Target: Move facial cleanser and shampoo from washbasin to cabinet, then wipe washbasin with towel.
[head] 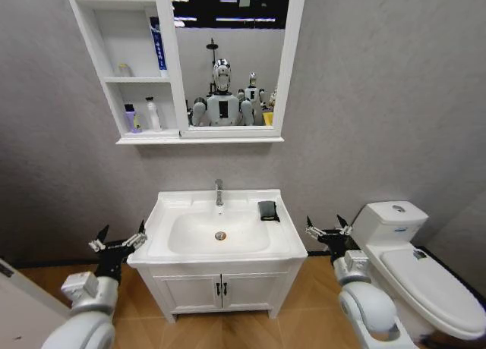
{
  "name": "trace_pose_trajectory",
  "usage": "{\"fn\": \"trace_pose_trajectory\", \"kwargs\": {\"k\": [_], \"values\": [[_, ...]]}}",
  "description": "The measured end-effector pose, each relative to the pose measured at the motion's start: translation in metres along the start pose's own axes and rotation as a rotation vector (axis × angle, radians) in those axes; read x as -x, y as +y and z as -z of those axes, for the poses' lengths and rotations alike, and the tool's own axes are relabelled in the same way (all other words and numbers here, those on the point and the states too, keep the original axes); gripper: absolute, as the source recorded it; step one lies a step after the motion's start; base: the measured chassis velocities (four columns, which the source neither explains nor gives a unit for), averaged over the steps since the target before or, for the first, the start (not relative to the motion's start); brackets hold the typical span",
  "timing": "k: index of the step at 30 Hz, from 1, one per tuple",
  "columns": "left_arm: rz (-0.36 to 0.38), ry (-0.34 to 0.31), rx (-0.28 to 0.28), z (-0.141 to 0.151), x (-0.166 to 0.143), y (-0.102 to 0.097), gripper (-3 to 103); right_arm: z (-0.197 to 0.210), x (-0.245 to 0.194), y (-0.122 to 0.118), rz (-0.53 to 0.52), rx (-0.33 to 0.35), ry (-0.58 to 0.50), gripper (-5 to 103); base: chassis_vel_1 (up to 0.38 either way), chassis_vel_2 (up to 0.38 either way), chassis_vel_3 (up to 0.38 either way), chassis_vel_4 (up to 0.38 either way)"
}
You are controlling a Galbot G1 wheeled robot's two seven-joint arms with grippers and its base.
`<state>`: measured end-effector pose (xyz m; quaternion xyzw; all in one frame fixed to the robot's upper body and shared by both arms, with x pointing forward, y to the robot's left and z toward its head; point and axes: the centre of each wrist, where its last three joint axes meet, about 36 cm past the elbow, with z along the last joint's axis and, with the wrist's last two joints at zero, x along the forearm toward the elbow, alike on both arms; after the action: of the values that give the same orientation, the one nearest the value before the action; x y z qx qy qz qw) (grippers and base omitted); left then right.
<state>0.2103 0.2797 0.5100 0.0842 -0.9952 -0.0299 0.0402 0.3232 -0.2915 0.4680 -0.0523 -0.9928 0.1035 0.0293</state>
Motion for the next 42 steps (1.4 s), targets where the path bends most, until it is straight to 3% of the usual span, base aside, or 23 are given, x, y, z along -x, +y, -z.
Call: {"fn": "trace_pose_trajectory", "kwargs": {"k": [6,27,42], "values": [[0.012,0.017,-0.005,-0.002,-0.012,-0.002,100,0.003,-0.002,0.0,0.008,0.003,-0.005,100,0.0,0.0,0.0,0.0],[0.027,0.004,0.001,-0.003,-0.007,-0.004,100,0.011,-0.01,0.005,0.063,0.05,0.003,100,0.0,0.0,0.0,0.0],[0.027,0.005,-0.002,-0.003,-0.006,-0.004,100,0.011,-0.009,0.007,0.069,0.038,0.009,100,-0.08,0.077,0.082,-0.067]]}}
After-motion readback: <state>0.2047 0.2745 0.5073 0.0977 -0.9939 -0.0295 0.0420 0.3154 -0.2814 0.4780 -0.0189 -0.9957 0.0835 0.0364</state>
